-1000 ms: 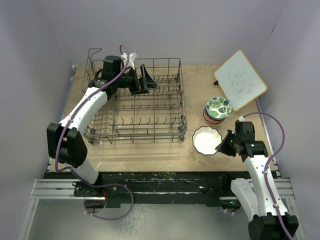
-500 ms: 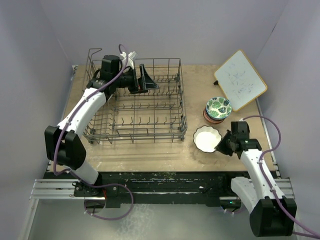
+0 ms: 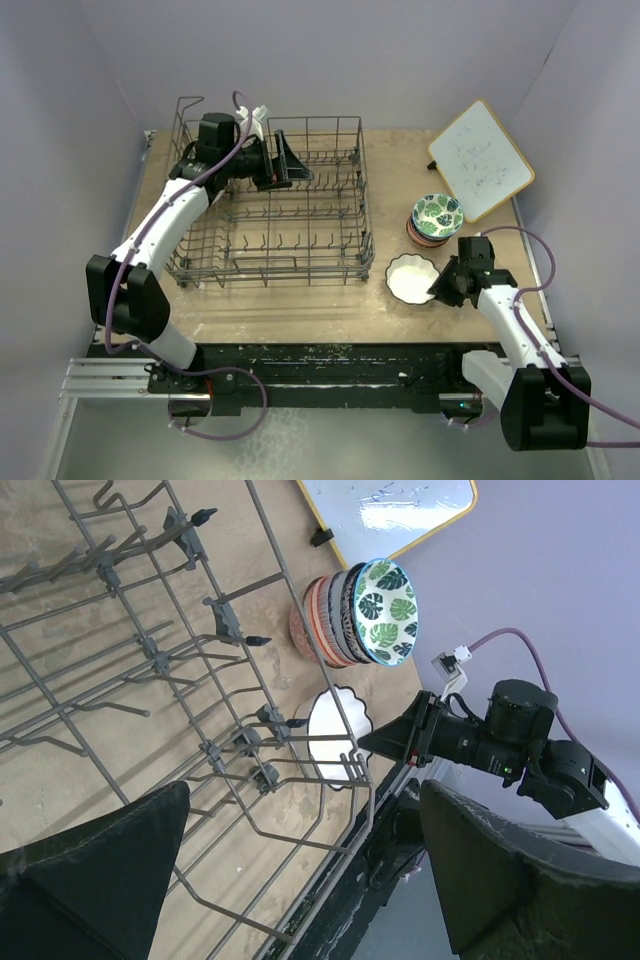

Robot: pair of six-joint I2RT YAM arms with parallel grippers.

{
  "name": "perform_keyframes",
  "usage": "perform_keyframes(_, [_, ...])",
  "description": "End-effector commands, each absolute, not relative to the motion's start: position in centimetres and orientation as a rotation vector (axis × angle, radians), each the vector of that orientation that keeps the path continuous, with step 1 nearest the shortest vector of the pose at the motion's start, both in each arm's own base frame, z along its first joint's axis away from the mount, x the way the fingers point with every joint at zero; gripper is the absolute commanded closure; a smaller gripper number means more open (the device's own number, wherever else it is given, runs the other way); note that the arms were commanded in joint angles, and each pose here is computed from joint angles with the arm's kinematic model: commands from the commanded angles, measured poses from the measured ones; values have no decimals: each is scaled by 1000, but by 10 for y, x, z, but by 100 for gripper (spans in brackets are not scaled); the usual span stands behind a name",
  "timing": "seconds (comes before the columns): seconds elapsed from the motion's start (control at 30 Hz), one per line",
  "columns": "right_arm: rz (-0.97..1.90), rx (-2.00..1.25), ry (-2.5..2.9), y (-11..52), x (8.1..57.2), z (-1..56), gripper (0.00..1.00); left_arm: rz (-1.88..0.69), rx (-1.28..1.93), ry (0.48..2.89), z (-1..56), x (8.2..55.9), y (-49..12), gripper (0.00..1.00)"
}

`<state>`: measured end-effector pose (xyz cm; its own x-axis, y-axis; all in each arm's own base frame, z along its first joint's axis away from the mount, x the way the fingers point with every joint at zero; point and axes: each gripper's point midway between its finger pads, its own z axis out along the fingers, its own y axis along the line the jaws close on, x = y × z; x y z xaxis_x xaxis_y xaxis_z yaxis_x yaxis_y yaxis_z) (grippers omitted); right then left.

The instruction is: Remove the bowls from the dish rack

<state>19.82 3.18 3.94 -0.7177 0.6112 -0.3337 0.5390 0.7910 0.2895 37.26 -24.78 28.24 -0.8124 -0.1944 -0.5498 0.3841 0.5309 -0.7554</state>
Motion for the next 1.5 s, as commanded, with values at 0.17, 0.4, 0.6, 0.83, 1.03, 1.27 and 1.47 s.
perform_keyframes(0.17, [262, 867, 2483, 31, 214, 64, 61, -1255, 183, 2085, 307, 369, -229, 1])
perform_keyframes(0.4, [410, 858, 2368, 44, 203, 125, 61, -1137, 126, 2111, 316, 377, -206, 1])
perform_keyframes(0.6, [381, 727, 2339, 40, 222, 155, 61, -712, 154, 2161, 306, 395, -161, 1])
perform_keyframes(0.83, [385, 664, 2289, 39, 254, 185, 61, -310, 116, 2239, 281, 406, -107, 1])
perform_keyframes(1.03, [408, 578, 2229, 42, 288, 221, 61, 174, 62, 2230, 263, 430, -41, 1])
perform_keyframes(1.27, [459, 512, 2187, 49, 313, 237, 61, 403, 113, 2224, 230, 457, -18, 1])
perform_keyframes(1.47, [529, 497, 2217, 60, 315, 224, 61, 520, 163, 2258, 194, 467, -12, 0])
